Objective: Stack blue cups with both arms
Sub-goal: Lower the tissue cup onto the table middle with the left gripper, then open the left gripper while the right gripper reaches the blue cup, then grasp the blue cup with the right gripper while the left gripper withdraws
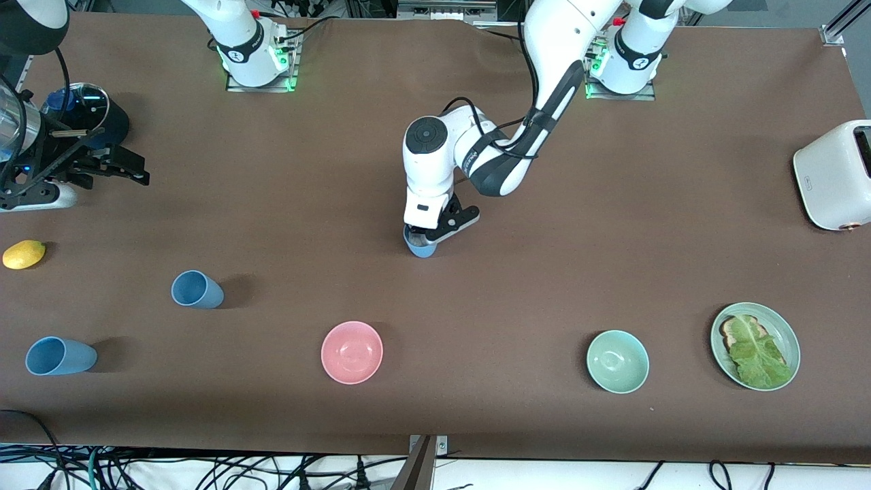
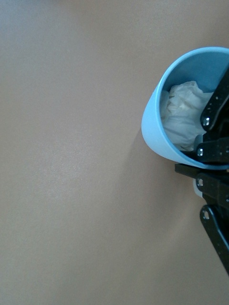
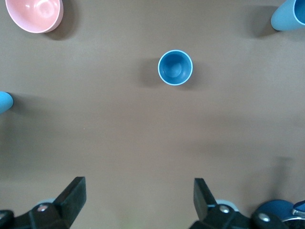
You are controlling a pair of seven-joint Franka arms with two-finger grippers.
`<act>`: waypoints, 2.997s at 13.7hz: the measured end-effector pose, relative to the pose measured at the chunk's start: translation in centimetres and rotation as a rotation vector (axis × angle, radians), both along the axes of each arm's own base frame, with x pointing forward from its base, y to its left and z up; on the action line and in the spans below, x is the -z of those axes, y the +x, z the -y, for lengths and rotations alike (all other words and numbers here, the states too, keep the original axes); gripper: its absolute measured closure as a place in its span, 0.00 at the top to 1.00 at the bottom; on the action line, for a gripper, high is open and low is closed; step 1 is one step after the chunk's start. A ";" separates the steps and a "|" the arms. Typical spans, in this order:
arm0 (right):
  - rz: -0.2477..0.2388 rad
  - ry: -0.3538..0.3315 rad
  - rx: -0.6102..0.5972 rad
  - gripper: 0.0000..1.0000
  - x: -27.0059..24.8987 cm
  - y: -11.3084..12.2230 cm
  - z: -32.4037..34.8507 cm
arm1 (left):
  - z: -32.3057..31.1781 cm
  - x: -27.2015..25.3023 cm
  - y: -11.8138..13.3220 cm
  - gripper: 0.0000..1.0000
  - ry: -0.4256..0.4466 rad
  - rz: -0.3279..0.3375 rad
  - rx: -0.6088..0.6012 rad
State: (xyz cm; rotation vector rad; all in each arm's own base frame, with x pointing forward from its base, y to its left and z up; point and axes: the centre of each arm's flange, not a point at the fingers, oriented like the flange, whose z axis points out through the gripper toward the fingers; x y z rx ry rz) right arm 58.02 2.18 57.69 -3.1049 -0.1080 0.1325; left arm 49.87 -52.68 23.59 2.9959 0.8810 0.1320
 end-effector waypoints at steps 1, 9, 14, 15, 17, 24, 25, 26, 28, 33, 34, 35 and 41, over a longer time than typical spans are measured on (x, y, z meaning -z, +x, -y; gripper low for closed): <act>-0.001 0.000 -0.001 1.00 0.0 0.0 0.0 | 0.0 0.0 0.0 0.06 0.000 0.001 0.000; -0.024 0.000 -0.010 1.00 2.6 1.3 -0.6 | 0.0 -0.4 0.8 0.63 0.025 0.062 0.046; -0.012 0.001 -0.014 1.00 4.6 2.7 -0.6 | -0.7 -3.2 2.3 0.70 0.013 0.099 0.099; -0.012 0.001 -0.013 1.00 5.5 3.2 -0.6 | -0.8 -3.6 2.4 0.74 0.012 0.102 0.104; -0.017 0.001 -0.011 1.00 8.4 4.3 -0.6 | -0.8 -4.0 2.5 0.77 0.010 0.106 0.110; 0.031 0.003 -0.018 1.00 19.9 7.3 -0.6 | -0.7 -7.8 2.4 1.00 -0.009 0.132 0.150; 0.050 0.004 -0.031 1.00 21.2 7.4 -0.6 | -1.0 -9.1 2.4 1.00 -0.013 0.129 0.161; 0.067 0.004 -0.045 1.00 22.5 7.3 -0.5 | -1.2 -10.3 2.4 1.00 -0.016 0.125 0.174; 0.078 0.004 -0.056 1.00 24.6 6.8 -0.4 | -2.3 -12.4 2.7 1.00 -0.002 0.111 0.181; 0.083 0.002 -0.061 1.00 27.6 6.8 -0.2 | -5.5 -19.1 4.5 1.00 0.009 0.011 0.238; 0.087 0.002 -0.063 1.00 27.9 6.9 -0.2 | -5.9 -20.5 4.6 1.00 0.020 -0.006 0.251; 0.093 0.000 -0.065 1.00 28.1 7.0 -0.2 | -6.2 -21.5 4.5 1.00 0.026 -0.023 0.262; 0.109 -0.005 -0.070 0.94 29.2 7.4 -0.1 | -15.2 -28.0 8.9 1.00 0.013 -0.041 0.389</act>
